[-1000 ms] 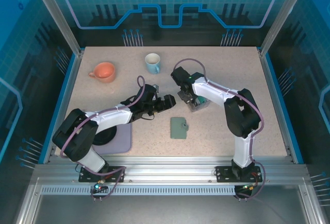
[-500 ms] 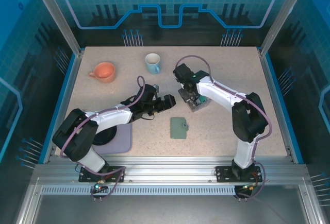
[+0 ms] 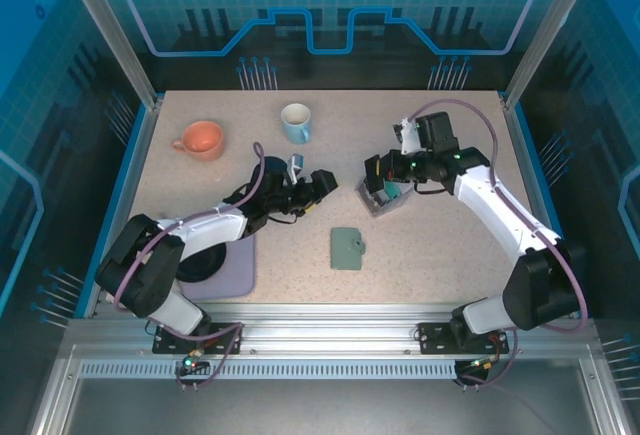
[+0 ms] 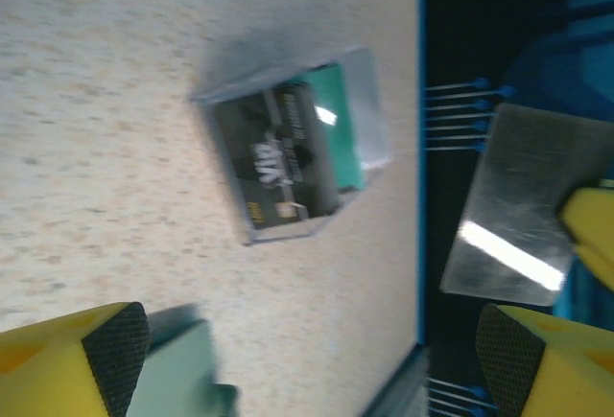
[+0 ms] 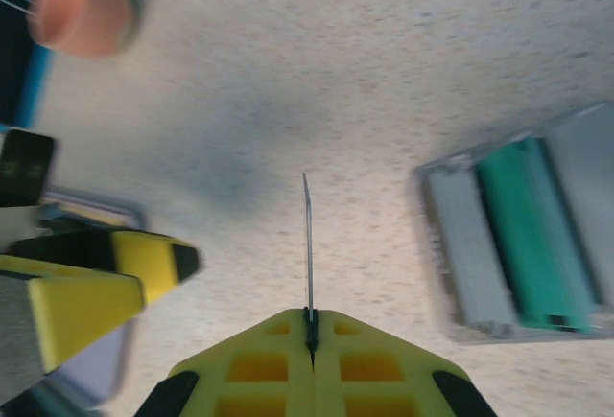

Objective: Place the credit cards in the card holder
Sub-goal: Pick up the credit card from the storage box.

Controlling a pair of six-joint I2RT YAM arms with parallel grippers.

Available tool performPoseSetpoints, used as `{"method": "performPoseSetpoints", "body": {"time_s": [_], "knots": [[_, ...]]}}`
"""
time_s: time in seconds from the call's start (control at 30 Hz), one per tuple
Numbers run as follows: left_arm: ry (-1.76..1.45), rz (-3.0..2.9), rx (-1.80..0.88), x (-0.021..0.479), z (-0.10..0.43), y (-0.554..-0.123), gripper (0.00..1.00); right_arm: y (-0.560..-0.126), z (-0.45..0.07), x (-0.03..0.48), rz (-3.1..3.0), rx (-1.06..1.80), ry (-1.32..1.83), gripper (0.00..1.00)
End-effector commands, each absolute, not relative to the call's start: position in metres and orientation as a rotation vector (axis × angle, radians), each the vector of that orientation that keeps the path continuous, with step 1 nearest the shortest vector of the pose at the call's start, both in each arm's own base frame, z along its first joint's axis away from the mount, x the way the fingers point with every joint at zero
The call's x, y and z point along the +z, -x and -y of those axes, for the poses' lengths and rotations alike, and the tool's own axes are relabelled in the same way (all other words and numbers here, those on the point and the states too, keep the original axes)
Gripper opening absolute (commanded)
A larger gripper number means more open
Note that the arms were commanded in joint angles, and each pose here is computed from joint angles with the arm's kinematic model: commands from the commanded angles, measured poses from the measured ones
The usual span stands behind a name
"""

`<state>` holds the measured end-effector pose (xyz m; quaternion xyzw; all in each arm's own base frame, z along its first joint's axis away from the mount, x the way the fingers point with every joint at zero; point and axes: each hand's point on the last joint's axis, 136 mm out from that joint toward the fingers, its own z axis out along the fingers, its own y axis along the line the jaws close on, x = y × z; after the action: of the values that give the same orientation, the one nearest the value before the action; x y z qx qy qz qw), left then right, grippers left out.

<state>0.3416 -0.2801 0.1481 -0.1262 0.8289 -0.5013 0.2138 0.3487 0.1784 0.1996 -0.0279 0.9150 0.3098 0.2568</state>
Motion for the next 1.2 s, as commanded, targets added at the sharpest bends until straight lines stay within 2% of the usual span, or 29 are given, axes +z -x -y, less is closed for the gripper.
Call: {"method": "performPoseSetpoints", "body": {"time_s": [0.0, 0.13, 0.3, 0.5, 0.93, 1.07, 1.17], "knots": [[0.238, -2.169, -1.645, 0.198, 0.304, -0.348, 0.91, -0.339, -0.204, 0.23, -2.385, 1.215, 0.06, 0.0], [0.216, -2.101, -1.754, 0.216, 0.314, -0.359, 0.89, -0.336, -0.208, 0.241, -2.352, 1.336, 0.073, 0.0], [0.18, -2.059, -1.844, 0.232, 0.325, -0.367, 0.77, -0.338, -0.209, 0.241, -2.338, 1.422, 0.053, 0.0], [0.161, -2.025, -1.882, 0.242, 0.326, -0.366, 0.45, -0.343, -0.204, 0.233, -2.349, 1.439, 0.01, 0.02], [0.076, -1.995, -1.916, 0.259, 0.328, -0.357, 0.07, -0.347, -0.204, 0.228, -2.351, 1.515, -0.017, 0.07], [0.066, -1.984, -1.922, 0.263, 0.328, -0.356, 0.03, -0.342, -0.205, 0.231, -2.345, 1.552, 0.001, 0.15], [0.062, -1.983, -1.923, 0.264, 0.327, -0.356, 0.03, -0.338, -0.207, 0.237, -2.33, 1.6, 0.039, 0.17]]}}
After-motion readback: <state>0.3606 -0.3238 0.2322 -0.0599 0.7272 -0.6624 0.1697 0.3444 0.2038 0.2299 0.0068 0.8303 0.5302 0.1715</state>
